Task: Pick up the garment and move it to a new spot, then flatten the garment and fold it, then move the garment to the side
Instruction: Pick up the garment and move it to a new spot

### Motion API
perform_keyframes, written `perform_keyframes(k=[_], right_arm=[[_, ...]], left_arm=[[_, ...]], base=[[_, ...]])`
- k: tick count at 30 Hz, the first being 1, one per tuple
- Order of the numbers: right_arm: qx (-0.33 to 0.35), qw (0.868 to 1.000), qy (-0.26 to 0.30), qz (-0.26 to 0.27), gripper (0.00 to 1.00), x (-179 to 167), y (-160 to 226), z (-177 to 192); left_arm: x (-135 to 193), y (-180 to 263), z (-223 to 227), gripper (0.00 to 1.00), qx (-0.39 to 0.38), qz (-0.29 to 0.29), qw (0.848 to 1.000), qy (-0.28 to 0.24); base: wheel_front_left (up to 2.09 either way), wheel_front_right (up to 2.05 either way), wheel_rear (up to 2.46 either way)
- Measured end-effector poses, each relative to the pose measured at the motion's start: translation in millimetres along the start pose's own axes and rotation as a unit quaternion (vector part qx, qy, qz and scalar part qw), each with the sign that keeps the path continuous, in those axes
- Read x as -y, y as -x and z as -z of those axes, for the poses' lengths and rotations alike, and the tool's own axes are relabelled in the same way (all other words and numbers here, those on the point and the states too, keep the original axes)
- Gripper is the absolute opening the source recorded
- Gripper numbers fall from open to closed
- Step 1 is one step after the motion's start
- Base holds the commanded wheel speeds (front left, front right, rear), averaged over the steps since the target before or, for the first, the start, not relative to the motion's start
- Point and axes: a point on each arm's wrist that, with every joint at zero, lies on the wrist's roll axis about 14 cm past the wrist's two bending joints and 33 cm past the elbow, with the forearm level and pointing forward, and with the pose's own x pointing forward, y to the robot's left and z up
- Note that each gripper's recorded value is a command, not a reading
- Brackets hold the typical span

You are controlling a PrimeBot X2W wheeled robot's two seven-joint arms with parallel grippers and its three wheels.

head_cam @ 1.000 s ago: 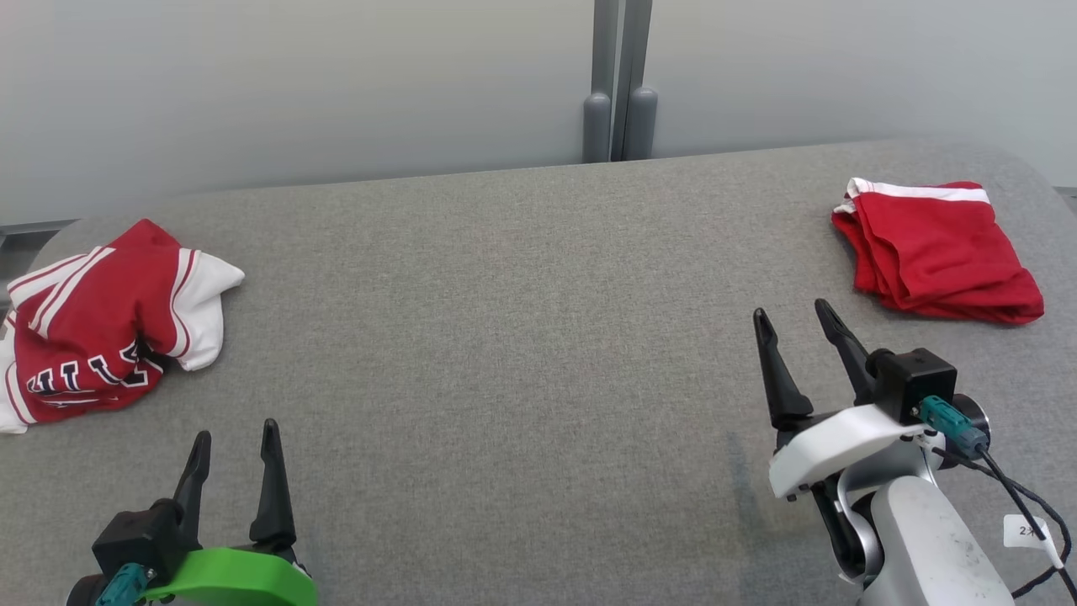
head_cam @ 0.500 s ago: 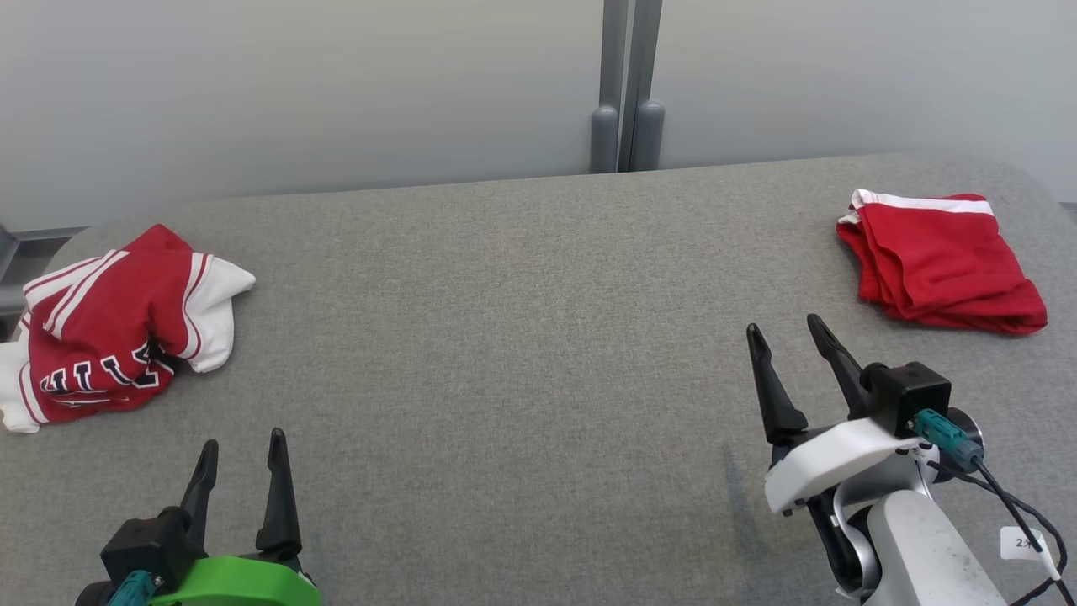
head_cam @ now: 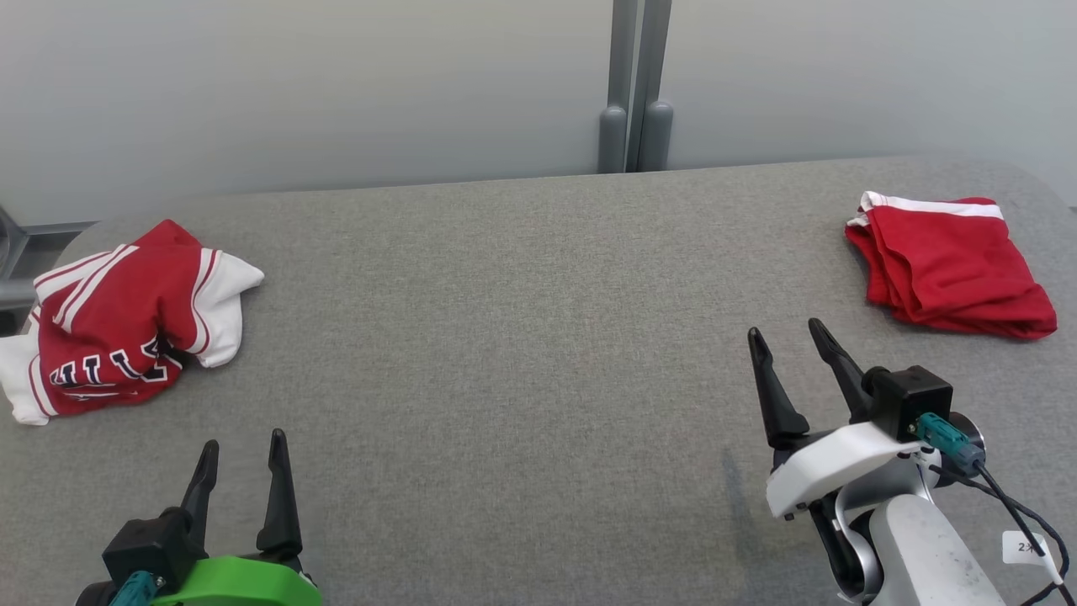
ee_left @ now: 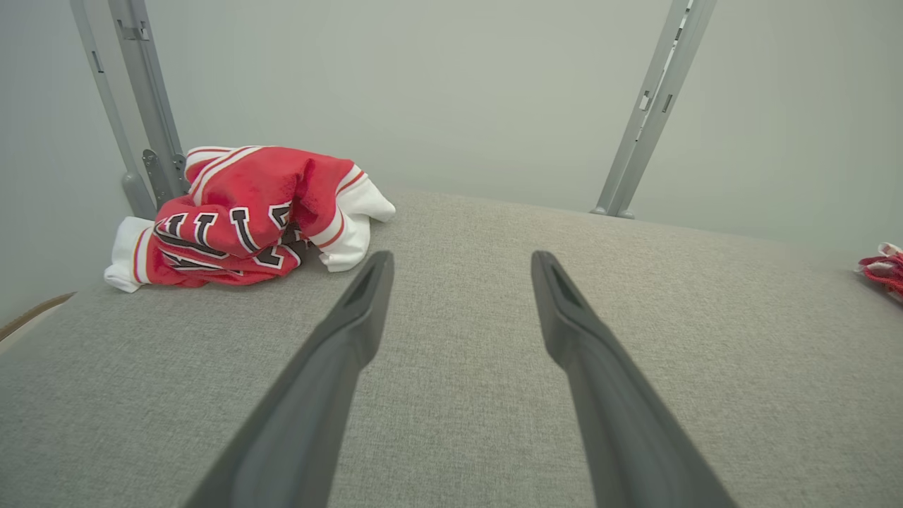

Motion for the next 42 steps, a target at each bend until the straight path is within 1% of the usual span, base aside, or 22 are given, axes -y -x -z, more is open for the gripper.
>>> perform_keyframes(k=[10,20,28,29,35,38,42], right_arm=[[-0.006,1.000,-0.004,-0.029,1.00,-20,-11,5],[-0.015,0.994,-0.010,-0.107,1.00,-76,-36,12],[-0.031,0.983,-0.020,-0.177,1.00,-129,-48,25],[-0.031,0.983,-0.020,-0.177,1.00,-129,-48,25],[-0.042,0.975,-0.026,-0.217,1.00,-159,-52,33],[-0.046,0.973,-0.029,-0.223,1.00,-164,-53,37],[-0.045,0.977,-0.029,-0.207,1.00,-152,-54,38]], left_arm=[[-22,13,-8,1.00,0.014,-0.039,0.999,-0.003],[-69,50,-18,1.00,0.033,-0.123,0.992,-0.003],[-107,95,-21,1.00,0.040,-0.203,0.978,-0.004],[-107,95,-21,1.00,0.040,-0.203,0.978,-0.004],[-125,121,-23,1.00,0.045,-0.245,0.968,-0.004],[-129,125,-27,1.00,0.049,-0.256,0.965,-0.007],[-129,118,-31,1.00,0.048,-0.245,0.968,-0.013]], base=[[0.00,0.00,0.00],[0.00,0.00,0.00],[0.00,0.00,0.00],[0.00,0.00,0.00],[0.00,0.00,0.00],[0.00,0.00,0.00],[0.00,0.00,0.00]])
